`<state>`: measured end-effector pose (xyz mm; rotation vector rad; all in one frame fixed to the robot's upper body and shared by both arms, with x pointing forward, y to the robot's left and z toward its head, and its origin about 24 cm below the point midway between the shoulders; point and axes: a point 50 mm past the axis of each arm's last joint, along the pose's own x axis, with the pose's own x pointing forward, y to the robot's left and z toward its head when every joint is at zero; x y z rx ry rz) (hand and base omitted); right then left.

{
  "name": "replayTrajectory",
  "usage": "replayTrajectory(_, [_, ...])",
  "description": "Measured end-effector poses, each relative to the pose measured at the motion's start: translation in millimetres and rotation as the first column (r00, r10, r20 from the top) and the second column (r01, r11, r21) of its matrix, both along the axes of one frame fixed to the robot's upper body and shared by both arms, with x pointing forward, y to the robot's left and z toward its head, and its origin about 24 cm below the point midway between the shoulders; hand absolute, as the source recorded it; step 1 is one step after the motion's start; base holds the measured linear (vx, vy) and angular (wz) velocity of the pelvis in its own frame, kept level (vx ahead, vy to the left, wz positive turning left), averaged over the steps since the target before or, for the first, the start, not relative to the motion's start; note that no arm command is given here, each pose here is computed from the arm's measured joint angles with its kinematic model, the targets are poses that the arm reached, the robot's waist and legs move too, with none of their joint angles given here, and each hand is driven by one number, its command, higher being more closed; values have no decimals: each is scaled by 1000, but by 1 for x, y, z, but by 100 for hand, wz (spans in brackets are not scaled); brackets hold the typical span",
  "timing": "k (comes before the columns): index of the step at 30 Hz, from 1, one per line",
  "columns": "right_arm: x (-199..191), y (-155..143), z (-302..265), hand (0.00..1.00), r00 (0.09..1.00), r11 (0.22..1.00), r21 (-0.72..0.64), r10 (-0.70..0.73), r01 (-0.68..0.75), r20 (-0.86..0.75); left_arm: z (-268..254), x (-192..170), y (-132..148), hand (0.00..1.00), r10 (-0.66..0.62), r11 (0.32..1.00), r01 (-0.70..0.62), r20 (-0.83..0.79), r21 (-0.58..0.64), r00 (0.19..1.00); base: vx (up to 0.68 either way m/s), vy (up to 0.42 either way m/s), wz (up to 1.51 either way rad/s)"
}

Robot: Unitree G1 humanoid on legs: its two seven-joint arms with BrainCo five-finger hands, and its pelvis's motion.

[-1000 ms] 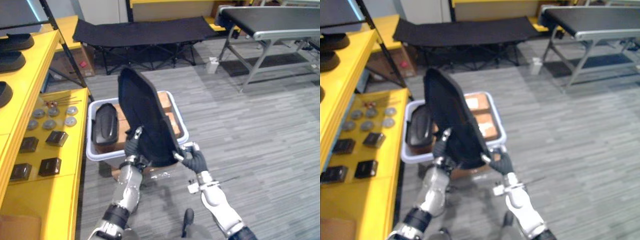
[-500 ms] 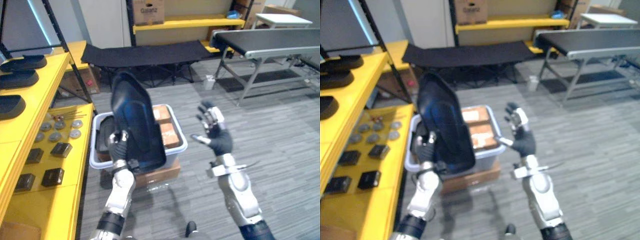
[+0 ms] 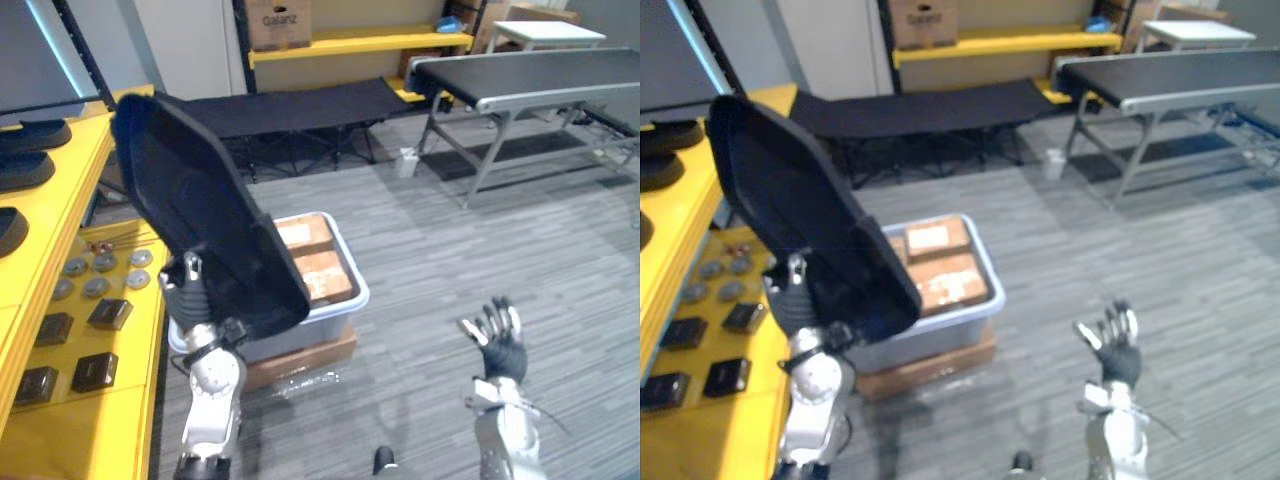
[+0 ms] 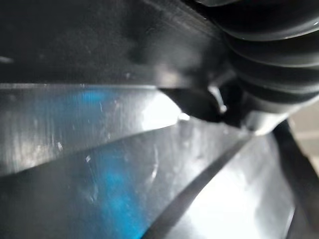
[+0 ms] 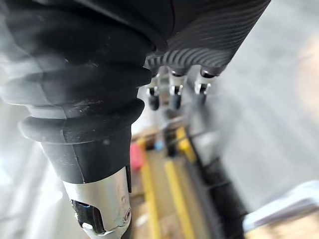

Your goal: Walk over and take plastic housings, then place them on the shelf

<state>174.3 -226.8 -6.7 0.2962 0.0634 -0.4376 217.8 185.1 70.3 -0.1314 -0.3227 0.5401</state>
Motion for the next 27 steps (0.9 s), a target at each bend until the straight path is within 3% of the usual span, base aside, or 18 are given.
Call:
replayTrajectory(7, [4, -7, 12, 0, 995, 998, -53, -17, 23, 102, -3, -8, 5, 100, -5, 998, 6, 18, -69, 1000, -19, 51, 8])
replayTrajectory(13, [35, 16, 38, 0, 949, 982, -101, 180, -159, 257, 16, -24, 35, 100, 207, 978, -203, 91, -48, 974, 25, 38, 47])
replayTrajectory(16, [56, 59, 51, 0, 870, 927, -114, 375, -358, 321, 30, -48, 59, 100, 355, 932, -361, 130, 21, 926, 85, 40, 71])
replayTrajectory(19, [80, 115, 74, 0, 723, 813, -191, 578, -550, 379, 32, -77, 81, 100, 480, 866, -489, 102, 106, 871, 79, 20, 87])
replayTrajectory(25, [100, 174, 78, 0, 616, 678, -284, 735, -678, 284, 14, -120, 97, 100, 608, 789, -605, 6, 108, 794, 103, 17, 63])
replayTrajectory(27, [101, 176, 78, 0, 628, 684, -283, 729, -672, 273, 13, -123, 97, 100, 603, 794, -600, 4, 97, 798, 76, 37, 26])
